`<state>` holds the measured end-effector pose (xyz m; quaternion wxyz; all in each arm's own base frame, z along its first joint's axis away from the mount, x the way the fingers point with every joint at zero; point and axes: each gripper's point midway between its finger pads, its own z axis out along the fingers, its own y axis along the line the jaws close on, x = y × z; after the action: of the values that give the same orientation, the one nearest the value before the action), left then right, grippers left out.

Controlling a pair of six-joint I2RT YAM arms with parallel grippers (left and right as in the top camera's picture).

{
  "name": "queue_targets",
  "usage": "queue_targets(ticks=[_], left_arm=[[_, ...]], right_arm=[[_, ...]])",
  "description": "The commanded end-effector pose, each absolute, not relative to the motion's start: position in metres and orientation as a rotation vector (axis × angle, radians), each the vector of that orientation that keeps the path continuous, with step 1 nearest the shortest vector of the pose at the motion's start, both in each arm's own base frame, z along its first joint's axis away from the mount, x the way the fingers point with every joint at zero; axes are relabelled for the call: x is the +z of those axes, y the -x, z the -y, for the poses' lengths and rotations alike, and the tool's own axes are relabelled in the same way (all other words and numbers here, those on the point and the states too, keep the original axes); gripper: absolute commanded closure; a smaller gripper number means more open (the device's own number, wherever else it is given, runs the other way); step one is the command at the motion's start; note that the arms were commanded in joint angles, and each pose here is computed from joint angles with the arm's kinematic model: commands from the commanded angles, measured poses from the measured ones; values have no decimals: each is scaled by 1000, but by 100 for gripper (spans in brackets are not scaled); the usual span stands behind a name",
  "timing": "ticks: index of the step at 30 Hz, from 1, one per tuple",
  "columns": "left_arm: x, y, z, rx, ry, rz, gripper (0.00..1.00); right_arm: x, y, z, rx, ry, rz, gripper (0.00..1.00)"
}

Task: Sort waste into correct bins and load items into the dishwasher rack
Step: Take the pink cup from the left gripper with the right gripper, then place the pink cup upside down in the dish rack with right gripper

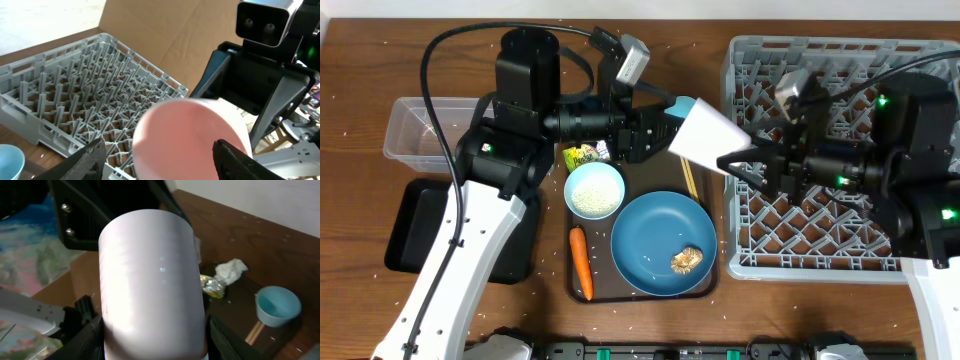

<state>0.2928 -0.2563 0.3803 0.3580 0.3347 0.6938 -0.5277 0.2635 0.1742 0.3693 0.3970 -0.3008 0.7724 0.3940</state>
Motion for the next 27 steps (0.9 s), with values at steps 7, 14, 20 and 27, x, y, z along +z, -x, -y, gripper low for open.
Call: queue_targets(ticks=[7, 14, 20, 27], left_arm=[[398, -268, 263, -1447, -957, -1713, 30], [397, -268, 263, -1450, -955, -1720, 30], [397, -267, 263, -1452, -953, -1723, 30], [397, -267, 263, -1452, -953, -1724, 30]], right_arm=[[332, -315, -82, 625, 149, -2250, 72], [302, -309, 19, 414, -588, -2333, 71], [290, -289, 94, 312, -999, -2242, 71], [260, -272, 140, 271, -1262, -2244, 71]])
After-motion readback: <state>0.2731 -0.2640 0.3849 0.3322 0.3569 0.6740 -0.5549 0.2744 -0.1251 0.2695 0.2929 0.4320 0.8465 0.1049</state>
